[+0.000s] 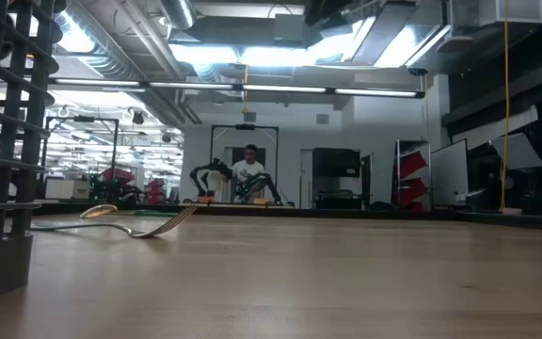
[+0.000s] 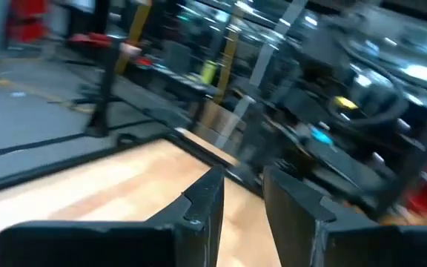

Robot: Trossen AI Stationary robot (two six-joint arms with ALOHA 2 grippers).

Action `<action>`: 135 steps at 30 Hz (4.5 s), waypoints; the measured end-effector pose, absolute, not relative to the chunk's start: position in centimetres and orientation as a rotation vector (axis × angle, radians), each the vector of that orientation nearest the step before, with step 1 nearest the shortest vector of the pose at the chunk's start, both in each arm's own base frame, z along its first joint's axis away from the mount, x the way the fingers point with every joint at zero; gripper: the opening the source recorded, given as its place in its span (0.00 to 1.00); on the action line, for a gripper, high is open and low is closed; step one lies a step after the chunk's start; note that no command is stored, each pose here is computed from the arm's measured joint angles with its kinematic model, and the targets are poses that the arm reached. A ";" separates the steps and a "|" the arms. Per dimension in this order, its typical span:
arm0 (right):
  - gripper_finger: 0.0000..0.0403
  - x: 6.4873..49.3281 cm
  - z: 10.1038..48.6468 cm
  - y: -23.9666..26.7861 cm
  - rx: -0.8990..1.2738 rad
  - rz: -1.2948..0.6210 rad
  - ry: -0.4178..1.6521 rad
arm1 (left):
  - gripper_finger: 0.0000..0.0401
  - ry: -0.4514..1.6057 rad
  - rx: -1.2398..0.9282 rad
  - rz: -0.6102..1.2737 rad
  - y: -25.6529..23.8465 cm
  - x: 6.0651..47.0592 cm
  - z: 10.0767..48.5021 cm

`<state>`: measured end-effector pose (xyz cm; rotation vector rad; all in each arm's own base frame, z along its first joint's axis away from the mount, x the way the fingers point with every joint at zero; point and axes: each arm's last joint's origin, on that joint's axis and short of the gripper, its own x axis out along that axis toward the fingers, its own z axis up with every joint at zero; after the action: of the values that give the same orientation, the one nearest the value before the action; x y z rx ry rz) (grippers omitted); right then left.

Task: Sort silverware
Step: Put the spoon into the cutlery rack

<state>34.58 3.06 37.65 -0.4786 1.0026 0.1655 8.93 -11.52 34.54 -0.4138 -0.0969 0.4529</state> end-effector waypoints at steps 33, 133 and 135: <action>0.37 34.6 31.4 -17.7 0.000 0.382 0.963 | 0.22 0.371 -0.656 0.812 3.9 16.3 29.5; 0.37 40.9 26.6 -12.7 -0.183 0.708 0.813 | 0.03 0.941 -1.280 0.311 14.6 16.2 20.8; 0.37 41.7 26.6 -11.6 -0.270 0.654 0.834 | 0.02 0.934 -1.268 0.282 14.3 16.3 21.0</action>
<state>41.74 -11.61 26.63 -0.2701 0.8343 0.6536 16.27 14.34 20.97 -1.2676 0.9343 0.2816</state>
